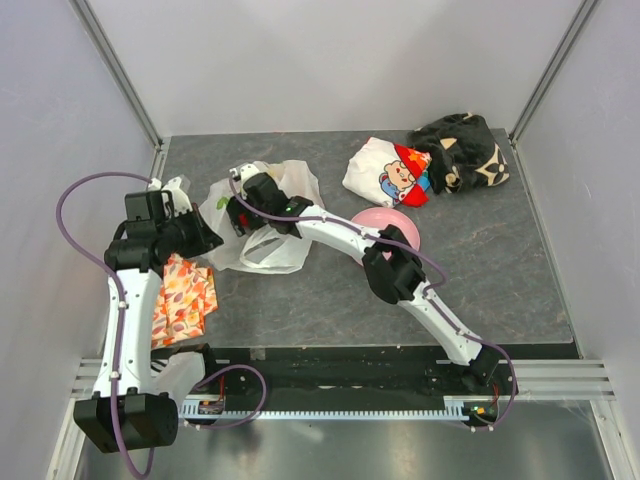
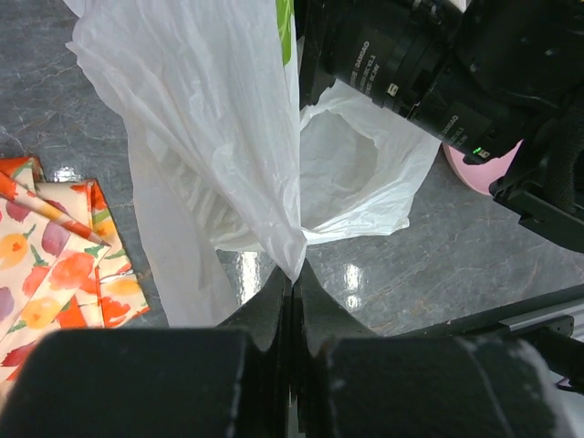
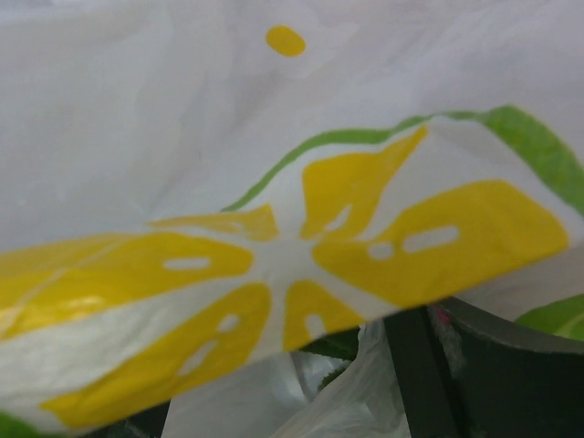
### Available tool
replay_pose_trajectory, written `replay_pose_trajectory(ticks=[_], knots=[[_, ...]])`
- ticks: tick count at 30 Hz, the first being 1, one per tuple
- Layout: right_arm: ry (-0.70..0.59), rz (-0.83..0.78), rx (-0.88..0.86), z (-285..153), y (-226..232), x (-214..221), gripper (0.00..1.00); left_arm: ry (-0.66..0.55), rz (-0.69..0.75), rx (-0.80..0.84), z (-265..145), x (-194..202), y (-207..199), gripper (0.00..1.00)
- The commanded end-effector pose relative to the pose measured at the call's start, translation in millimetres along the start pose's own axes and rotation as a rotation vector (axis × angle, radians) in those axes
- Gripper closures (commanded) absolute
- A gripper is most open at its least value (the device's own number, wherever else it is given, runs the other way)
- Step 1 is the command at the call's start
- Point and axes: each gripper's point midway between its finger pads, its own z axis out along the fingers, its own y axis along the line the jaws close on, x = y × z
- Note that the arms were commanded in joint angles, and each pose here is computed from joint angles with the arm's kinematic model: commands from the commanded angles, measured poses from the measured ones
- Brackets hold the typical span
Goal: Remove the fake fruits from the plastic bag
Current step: Adjust the plastic bag at the center of the board.
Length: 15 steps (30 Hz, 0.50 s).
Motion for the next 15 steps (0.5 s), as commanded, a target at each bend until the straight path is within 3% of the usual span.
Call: replay_pose_trajectory(ticks=[1, 4, 5, 7, 8, 10, 11, 15], knots=[[-0.001, 0.095, 0.021, -37, -9, -28, 0.12, -0.058, 0.026, 0.071, -21, -17, -22, 0.99], [0.062, 0.111, 0.064, -75, -27, -24, 0.11, -0.06, 0.049, 0.067, -29, -19, -25, 0.98], [0.138, 0.137, 0.1, -82, -51, 3, 0.12, -0.055, 0.061, 0.07, -31, -19, -26, 0.98], [0.178, 0.175, 0.127, -117, -73, 8, 0.14, -0.019, 0.049, 0.066, -36, -12, -27, 0.98], [0.255, 0.208, 0.184, -129, -103, 40, 0.14, -0.006, 0.043, 0.068, -38, -7, -27, 0.99], [0.258, 0.221, 0.222, -166, -120, 40, 0.15, 0.011, 0.036, 0.081, -44, 3, -31, 0.98], [0.305, 0.214, 0.266, -180, -138, 63, 0.15, 0.017, 0.038, 0.106, -47, 7, -35, 0.98], [0.303, 0.182, 0.255, -225, -137, 72, 0.15, 0.062, 0.035, 0.198, -52, 32, -47, 0.98]])
